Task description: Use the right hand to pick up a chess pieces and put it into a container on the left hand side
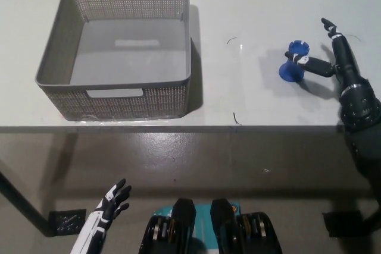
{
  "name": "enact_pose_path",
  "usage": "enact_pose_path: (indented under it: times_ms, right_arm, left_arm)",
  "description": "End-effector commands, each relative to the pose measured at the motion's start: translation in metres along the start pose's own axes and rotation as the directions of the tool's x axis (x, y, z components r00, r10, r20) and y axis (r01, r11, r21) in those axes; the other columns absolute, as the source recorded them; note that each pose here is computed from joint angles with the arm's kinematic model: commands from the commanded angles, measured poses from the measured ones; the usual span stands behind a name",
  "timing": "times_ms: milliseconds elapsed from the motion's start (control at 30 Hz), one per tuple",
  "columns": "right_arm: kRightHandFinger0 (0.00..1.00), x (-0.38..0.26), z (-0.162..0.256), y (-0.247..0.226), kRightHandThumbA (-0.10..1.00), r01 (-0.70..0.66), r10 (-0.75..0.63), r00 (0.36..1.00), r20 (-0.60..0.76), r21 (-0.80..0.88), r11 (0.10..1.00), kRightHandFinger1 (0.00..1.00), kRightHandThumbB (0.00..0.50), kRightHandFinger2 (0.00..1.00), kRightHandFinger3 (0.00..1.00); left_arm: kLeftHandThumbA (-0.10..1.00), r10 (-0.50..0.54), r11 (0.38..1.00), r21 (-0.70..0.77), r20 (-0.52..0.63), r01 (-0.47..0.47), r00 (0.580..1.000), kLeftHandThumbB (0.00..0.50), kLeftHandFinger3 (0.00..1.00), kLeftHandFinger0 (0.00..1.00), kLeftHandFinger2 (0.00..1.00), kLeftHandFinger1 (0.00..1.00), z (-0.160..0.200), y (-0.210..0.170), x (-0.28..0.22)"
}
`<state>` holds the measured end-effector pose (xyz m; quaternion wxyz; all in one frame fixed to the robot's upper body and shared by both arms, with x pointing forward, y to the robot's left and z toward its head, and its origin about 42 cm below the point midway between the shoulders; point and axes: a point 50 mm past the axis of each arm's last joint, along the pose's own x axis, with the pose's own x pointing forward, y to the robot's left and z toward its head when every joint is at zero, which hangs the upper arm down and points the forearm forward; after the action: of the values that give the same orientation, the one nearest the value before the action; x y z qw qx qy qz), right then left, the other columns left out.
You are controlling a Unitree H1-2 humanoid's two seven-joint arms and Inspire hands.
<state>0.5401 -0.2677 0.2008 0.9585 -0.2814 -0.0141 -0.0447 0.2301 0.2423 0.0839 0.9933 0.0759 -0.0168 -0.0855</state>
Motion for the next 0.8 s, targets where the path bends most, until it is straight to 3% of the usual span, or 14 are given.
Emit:
enact_pose_path:
  times_ms: [0,167,400,633,767]
  right_arm:
    - [1.0,0.02,0.036,-0.024,0.99,0.075,-0.073,0.99,0.117,-0.016,0.997,1.0,0.402,1.0,1.0]
    - [1.0,0.026,0.045,-0.019,0.98,0.044,-0.042,0.992,0.116,-0.019,0.999,1.0,0.449,1.0,1.0]
    - [1.0,0.03,0.055,-0.006,0.96,0.016,-0.013,0.994,0.109,-0.025,1.0,1.0,0.439,1.0,1.0]
    - [1.0,0.032,0.064,0.004,1.0,-0.007,0.01,0.996,0.089,-0.029,1.0,1.0,0.492,1.0,1.0]
    - [1.0,0.033,0.069,0.01,0.99,-0.018,0.02,0.996,0.084,-0.021,1.0,1.0,0.467,1.0,1.0]
  left_arm:
    - [1.0,-0.037,0.999,0.022,0.057,0.036,0.998,0.249,1.0,1.0,1.0,1.0,0.005,0.0,0.002]
    - [1.0,-0.05,0.998,0.036,0.061,0.048,0.997,0.242,1.0,1.0,1.0,1.0,0.005,-0.001,0.006]
    - [1.0,-0.061,0.997,0.051,0.074,0.057,0.995,0.236,1.0,1.0,1.0,1.0,0.007,-0.001,0.012]
    - [1.0,-0.067,0.996,0.057,0.083,0.062,0.994,0.219,1.0,1.0,1.0,1.0,0.011,0.001,0.017]
    - [1.0,-0.065,0.996,0.062,0.09,0.059,0.994,0.22,1.0,1.0,1.0,1.0,0.013,0.002,0.017]
